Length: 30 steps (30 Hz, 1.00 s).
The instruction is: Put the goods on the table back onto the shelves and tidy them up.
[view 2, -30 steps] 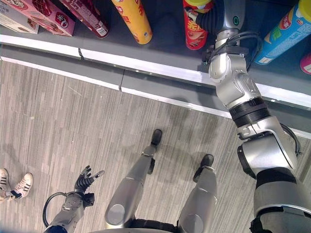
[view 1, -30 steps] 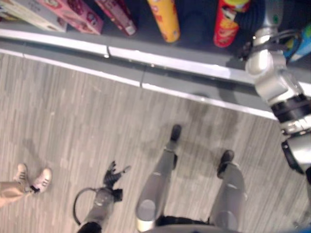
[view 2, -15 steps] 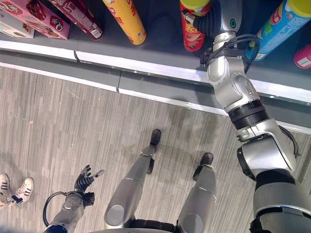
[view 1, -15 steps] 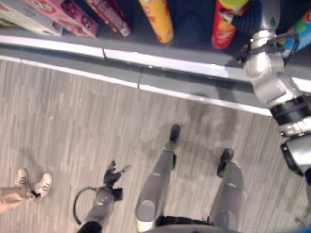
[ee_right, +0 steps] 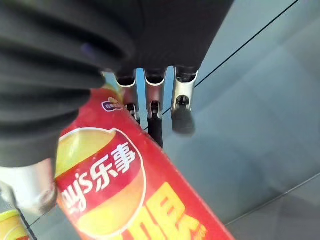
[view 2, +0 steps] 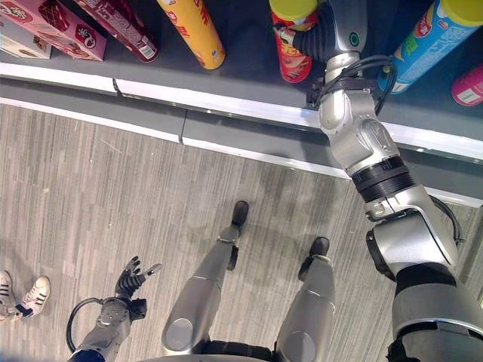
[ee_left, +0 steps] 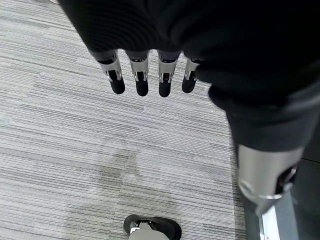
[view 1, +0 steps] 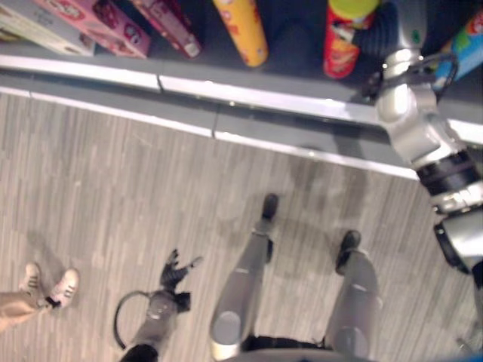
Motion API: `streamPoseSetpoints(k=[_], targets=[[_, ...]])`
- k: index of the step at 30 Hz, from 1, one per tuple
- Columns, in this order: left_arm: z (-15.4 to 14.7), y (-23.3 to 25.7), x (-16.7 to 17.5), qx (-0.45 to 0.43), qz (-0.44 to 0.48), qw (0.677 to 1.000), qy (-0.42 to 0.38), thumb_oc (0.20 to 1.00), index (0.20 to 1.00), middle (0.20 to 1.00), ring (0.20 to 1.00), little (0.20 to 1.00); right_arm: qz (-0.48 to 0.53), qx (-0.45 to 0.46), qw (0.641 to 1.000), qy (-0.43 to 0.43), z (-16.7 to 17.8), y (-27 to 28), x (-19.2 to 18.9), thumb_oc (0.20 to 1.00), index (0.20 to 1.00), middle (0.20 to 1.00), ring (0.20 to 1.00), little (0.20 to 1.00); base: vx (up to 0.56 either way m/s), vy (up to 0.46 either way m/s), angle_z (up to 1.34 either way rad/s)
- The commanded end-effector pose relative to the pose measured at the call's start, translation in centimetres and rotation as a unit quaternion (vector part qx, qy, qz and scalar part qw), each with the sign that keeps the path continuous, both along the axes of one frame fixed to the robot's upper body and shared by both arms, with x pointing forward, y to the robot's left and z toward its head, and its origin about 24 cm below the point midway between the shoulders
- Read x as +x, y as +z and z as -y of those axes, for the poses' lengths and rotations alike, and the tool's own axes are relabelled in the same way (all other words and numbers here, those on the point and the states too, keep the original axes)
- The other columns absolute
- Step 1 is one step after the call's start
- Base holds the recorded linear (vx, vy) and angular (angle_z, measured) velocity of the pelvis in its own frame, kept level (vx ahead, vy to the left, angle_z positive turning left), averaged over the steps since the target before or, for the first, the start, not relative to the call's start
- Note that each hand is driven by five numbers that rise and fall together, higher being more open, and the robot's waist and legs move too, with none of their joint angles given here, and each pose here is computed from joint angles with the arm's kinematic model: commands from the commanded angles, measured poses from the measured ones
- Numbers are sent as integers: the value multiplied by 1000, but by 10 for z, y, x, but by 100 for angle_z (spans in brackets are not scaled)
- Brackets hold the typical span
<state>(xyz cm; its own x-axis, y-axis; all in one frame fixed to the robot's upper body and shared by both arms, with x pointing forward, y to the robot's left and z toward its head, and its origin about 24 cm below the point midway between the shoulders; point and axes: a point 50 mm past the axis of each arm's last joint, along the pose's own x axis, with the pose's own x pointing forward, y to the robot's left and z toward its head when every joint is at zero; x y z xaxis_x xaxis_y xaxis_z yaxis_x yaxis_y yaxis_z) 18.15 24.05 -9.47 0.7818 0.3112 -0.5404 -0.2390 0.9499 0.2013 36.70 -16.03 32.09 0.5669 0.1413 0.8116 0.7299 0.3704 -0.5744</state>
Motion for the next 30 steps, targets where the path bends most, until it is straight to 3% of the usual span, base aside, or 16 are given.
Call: streamPoseSetpoints(k=[1,10,21,26,28,29,30], targets=[[-13,3,1,14,3,1000,23,1000,1000,1000,1000,1000,13,-5,1000,13,-4,4,-2,1000,1000,1000,1000,1000,0,0,0],[-12,4,5,16,5,1000,22,1000,1000,1000,1000,1000,30,5,999,45,-11,4,-11,1000,1000,1000,1000,1000,0,0,0],[-16,3,7,28,-10,999,35,1000,1000,1000,1000,1000,101,58,987,110,-4,-14,-58,1000,1000,1000,1000,1000,10,-4,-6],[-16,-11,-11,30,-57,997,34,1000,1000,1000,1000,1000,8,137,972,192,3,-60,-74,1000,1000,1000,1000,1000,41,-37,-10],[-19,-17,-23,26,-77,996,44,1000,1000,1000,1000,1000,-51,175,956,231,5,-81,-77,1000,1000,1000,1000,1000,1,21,-14],[-24,-20,-31,26,-90,994,51,1000,1000,1000,1000,1000,-118,216,930,273,7,-103,-80,1000,1000,1000,1000,1000,6,28,-26],[-24,-20,-31,27,-90,994,51,1000,1000,1000,1000,1000,-118,216,930,273,7,-103,-80,1000,1000,1000,1000,1000,34,92,-43]])
